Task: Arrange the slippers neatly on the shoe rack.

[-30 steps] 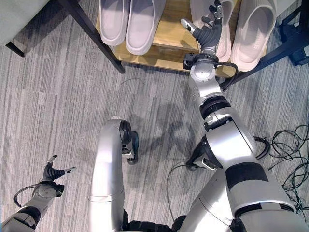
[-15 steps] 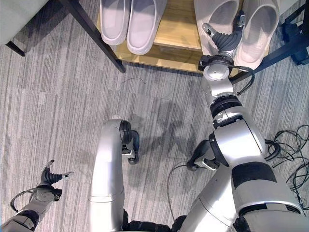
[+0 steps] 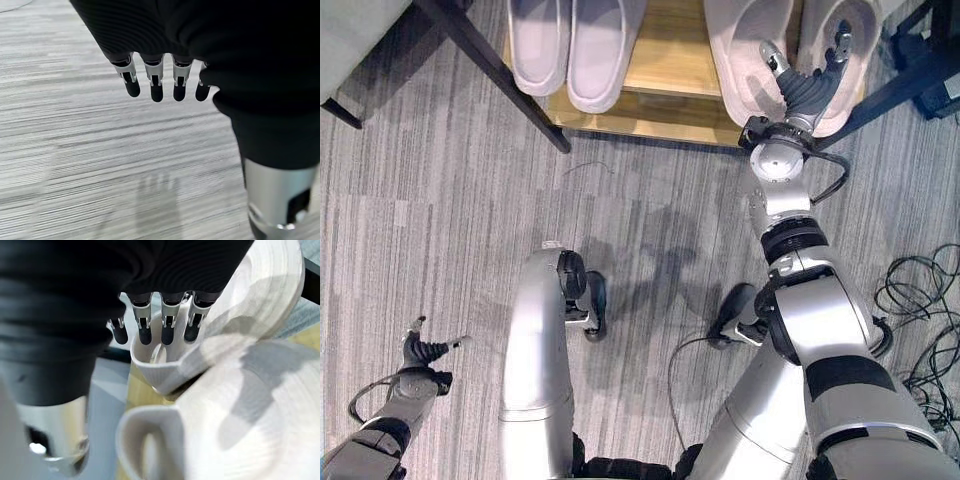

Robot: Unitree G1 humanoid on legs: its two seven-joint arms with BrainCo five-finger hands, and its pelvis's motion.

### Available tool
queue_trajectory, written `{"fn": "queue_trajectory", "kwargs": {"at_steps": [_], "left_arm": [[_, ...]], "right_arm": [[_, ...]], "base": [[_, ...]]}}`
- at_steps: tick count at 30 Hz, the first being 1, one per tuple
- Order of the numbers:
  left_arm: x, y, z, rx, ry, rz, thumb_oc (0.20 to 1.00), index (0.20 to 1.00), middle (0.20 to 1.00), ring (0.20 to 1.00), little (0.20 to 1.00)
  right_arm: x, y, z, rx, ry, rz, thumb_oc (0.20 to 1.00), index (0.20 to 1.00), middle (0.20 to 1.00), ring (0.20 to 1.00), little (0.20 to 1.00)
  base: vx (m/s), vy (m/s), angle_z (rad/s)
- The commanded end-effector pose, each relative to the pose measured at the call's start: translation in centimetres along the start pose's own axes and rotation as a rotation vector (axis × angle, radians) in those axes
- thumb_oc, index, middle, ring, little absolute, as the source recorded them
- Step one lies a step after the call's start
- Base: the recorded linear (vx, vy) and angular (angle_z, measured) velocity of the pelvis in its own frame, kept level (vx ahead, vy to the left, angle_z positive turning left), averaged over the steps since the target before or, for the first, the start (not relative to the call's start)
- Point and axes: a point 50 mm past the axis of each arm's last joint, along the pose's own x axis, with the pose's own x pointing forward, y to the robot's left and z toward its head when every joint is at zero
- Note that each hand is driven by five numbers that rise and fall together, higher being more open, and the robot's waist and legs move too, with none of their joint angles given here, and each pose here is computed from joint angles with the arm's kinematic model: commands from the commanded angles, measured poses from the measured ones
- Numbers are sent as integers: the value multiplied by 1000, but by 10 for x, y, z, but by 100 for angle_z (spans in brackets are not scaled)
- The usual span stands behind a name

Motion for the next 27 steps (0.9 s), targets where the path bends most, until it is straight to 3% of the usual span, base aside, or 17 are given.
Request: {"fn": "queue_trajectory", "kwargs": {"at_steps": [1, 5, 9, 14, 17, 24, 25, 27], "left_arm": [[5, 27, -3, 83, -37, 105, 1000, 1000, 1000, 1000, 1000], [10, 13, 24, 35, -111, 110, 1000, 1000, 1000, 1000, 1000], [6, 2, 35, 62, -193, 31, 1000, 1000, 1000, 1000, 1000], [4, -11, 43, 110, -232, -21, 1000, 1000, 1000, 1000, 1000], [-7, -23, 21, 147, -181, -79, 1000, 1000, 1000, 1000, 1000], [-50, -52, -46, 214, 2, -255, 1000, 1000, 1000, 1000, 1000], [-65, -57, -69, 260, 76, -323, 1000, 1000, 1000, 1000, 1000], [-80, -55, -94, 268, 182, -356, 1000, 1000, 1000, 1000, 1000]], "right_arm": [[7, 1, 23, 145, -113, 25, 1000, 1000, 1000, 1000, 1000], [-7, -1, 21, 182, -147, 111, 1000, 1000, 1000, 1000, 1000], [-76, -14, -49, 81, 107, 431, 1000, 1000, 1000, 1000, 1000], [-117, -19, -89, 42, 304, 575, 1000, 1000, 1000, 1000, 1000], [-154, -34, -111, 67, 432, 621, 1000, 1000, 1000, 1000, 1000], [-240, -140, -157, -61, 778, 310, 1000, 1000, 1000, 1000, 1000], [-284, -191, -165, -209, 948, 197, 1000, 1000, 1000, 1000, 1000], [-324, -238, -167, -403, 1121, 113, 1000, 1000, 1000, 1000, 1000]], "base": [[-148, -166, 7], [-230, -66, -16], [-220, -111, 8], [-117, -58, 9], [-120, -41, 11], [-14, 60, 6], [251, 132, -54], [429, 118, -45]]}}
